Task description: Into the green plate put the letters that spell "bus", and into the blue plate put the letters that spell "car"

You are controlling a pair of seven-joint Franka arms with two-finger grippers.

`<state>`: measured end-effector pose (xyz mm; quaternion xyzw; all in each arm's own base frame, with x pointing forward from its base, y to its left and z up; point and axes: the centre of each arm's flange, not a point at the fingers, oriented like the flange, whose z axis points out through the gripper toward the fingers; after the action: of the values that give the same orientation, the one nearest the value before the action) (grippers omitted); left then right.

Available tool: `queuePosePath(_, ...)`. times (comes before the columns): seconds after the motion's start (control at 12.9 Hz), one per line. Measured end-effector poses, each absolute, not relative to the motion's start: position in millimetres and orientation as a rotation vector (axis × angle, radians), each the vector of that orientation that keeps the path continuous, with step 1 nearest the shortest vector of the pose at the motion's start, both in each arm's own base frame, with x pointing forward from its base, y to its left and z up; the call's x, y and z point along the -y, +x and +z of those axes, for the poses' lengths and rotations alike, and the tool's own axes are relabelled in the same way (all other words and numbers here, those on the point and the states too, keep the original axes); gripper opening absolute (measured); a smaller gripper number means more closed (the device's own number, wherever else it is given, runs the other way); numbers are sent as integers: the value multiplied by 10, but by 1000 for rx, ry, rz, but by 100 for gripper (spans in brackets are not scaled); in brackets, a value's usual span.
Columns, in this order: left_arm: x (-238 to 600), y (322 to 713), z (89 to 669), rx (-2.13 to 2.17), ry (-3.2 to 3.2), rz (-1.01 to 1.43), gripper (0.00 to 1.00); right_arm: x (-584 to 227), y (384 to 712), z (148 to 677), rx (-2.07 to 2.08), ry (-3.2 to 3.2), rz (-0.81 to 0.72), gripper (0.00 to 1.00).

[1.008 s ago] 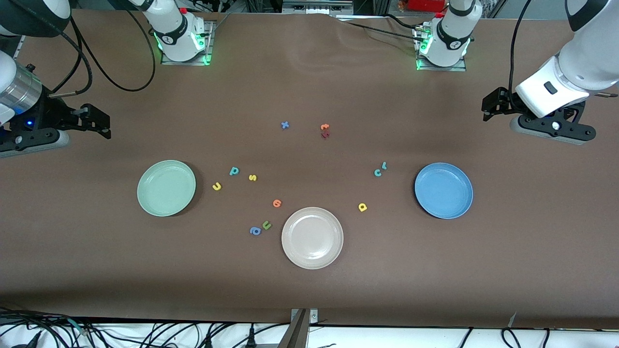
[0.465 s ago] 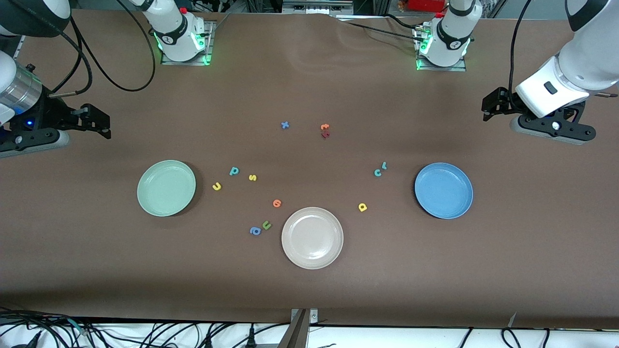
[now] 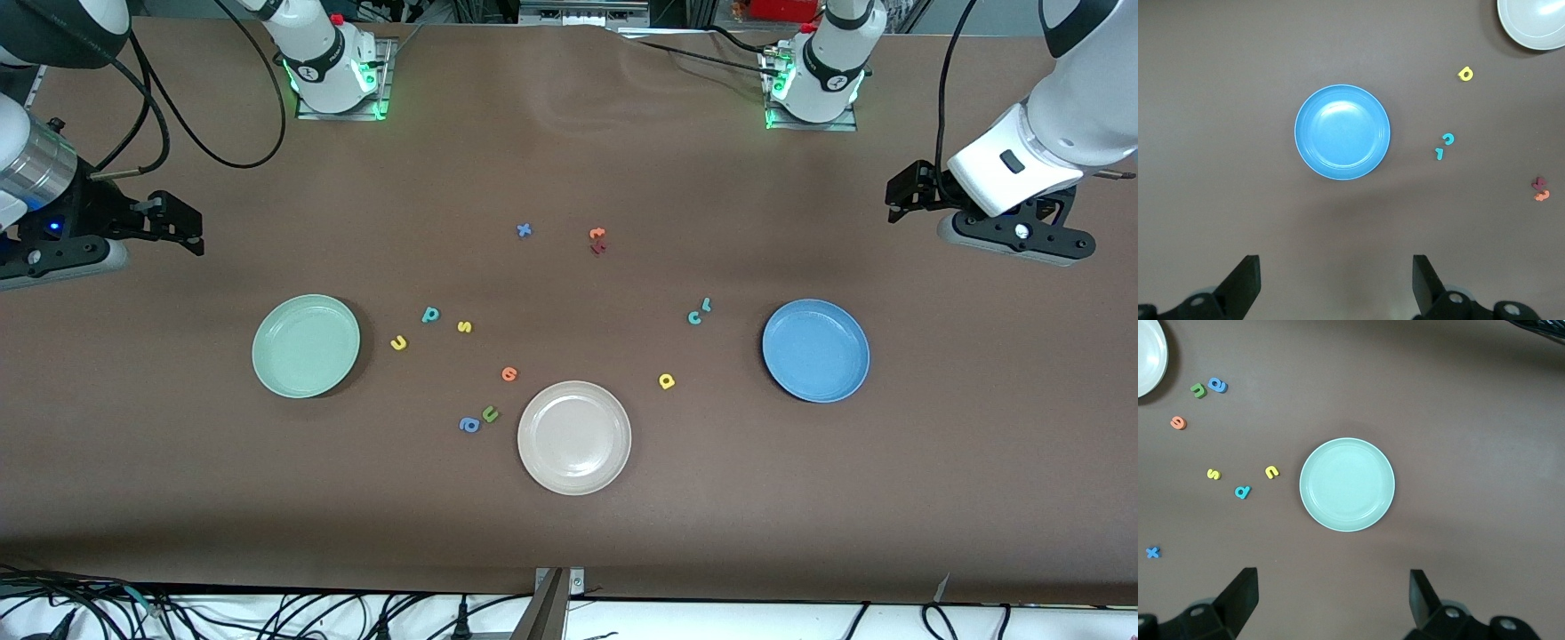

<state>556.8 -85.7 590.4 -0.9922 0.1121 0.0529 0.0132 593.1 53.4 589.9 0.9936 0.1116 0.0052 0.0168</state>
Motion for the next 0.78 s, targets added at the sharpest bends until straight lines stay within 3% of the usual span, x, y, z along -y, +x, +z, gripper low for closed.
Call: queuePosePath(0.78,855,5559,5898,-349,-3090,177,100,-534,5931,5899,-348,3089,16,100)
